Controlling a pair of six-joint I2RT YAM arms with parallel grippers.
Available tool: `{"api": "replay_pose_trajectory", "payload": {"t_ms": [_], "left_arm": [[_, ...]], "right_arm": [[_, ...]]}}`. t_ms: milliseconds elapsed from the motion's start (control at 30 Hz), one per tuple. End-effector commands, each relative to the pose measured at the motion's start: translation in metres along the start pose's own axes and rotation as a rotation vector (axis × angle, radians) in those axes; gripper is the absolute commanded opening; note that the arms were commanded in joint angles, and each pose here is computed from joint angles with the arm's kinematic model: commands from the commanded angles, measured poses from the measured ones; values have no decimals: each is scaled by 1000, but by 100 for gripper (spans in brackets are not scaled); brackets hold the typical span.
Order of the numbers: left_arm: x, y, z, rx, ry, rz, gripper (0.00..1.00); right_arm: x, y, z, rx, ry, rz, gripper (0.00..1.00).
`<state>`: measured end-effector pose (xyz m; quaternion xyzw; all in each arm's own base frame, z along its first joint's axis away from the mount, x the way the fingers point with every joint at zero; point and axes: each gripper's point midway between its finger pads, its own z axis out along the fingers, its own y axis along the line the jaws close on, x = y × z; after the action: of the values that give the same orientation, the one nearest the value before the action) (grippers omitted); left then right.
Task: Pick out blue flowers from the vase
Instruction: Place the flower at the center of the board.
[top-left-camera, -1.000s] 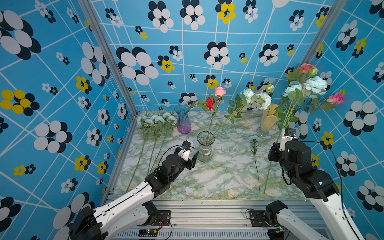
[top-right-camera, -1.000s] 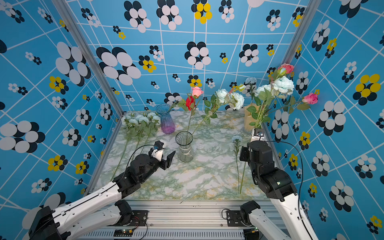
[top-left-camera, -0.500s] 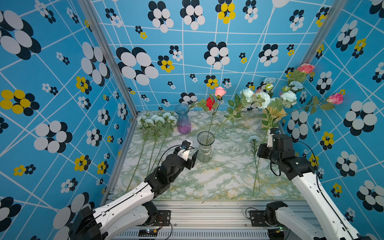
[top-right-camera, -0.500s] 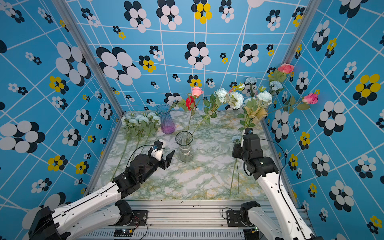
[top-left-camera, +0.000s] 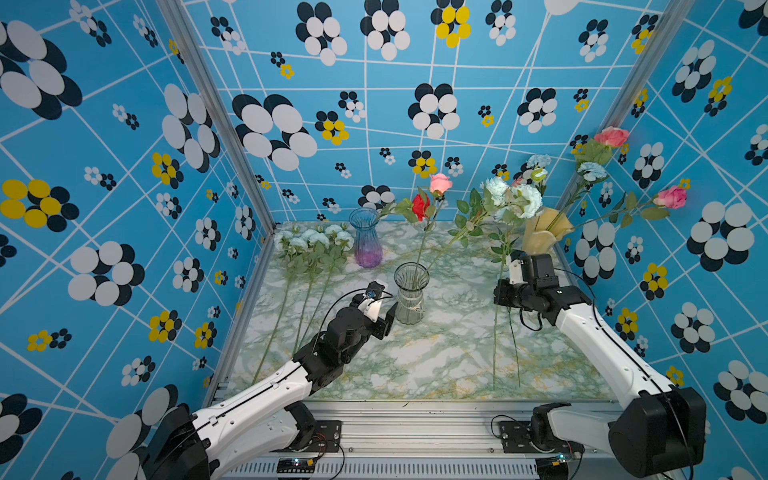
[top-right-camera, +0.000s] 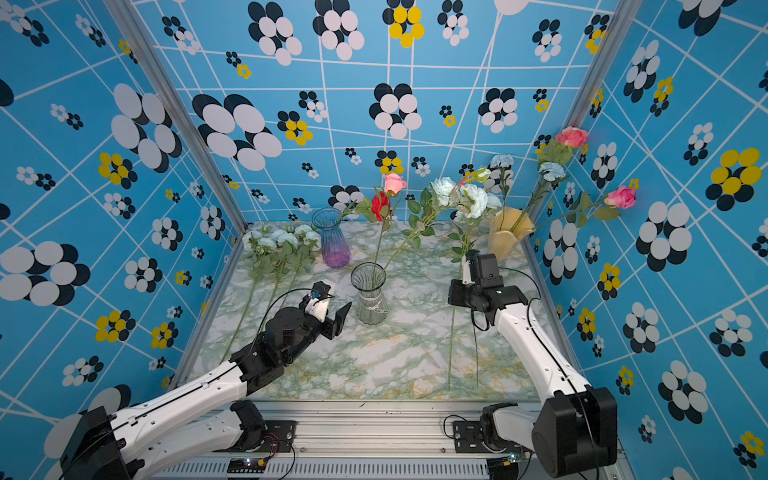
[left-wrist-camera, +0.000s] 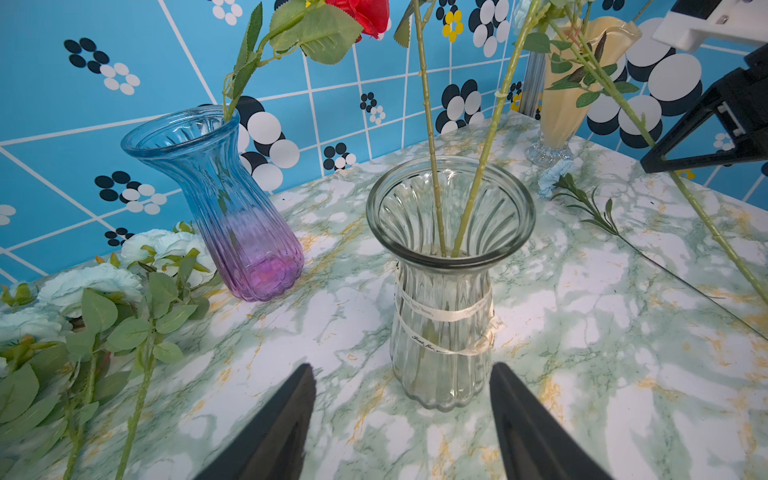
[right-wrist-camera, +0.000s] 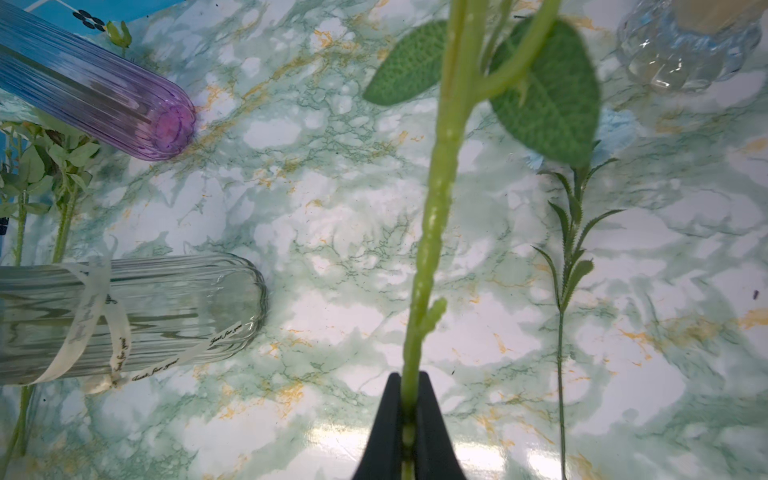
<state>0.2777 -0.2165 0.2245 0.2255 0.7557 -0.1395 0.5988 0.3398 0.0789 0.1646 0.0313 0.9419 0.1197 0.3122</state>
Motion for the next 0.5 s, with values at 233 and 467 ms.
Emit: {"api": "replay_pose_trajectory", "payload": {"t_ms": [233, 467], "left_arm": [[-10, -3, 0, 12, -26, 1, 69], [-10, -3, 0, 12, -26, -1, 70]], "right_arm": [[2, -3, 42, 12, 95, -51, 0], [19, -29, 67, 136, 191, -78, 0]]}}
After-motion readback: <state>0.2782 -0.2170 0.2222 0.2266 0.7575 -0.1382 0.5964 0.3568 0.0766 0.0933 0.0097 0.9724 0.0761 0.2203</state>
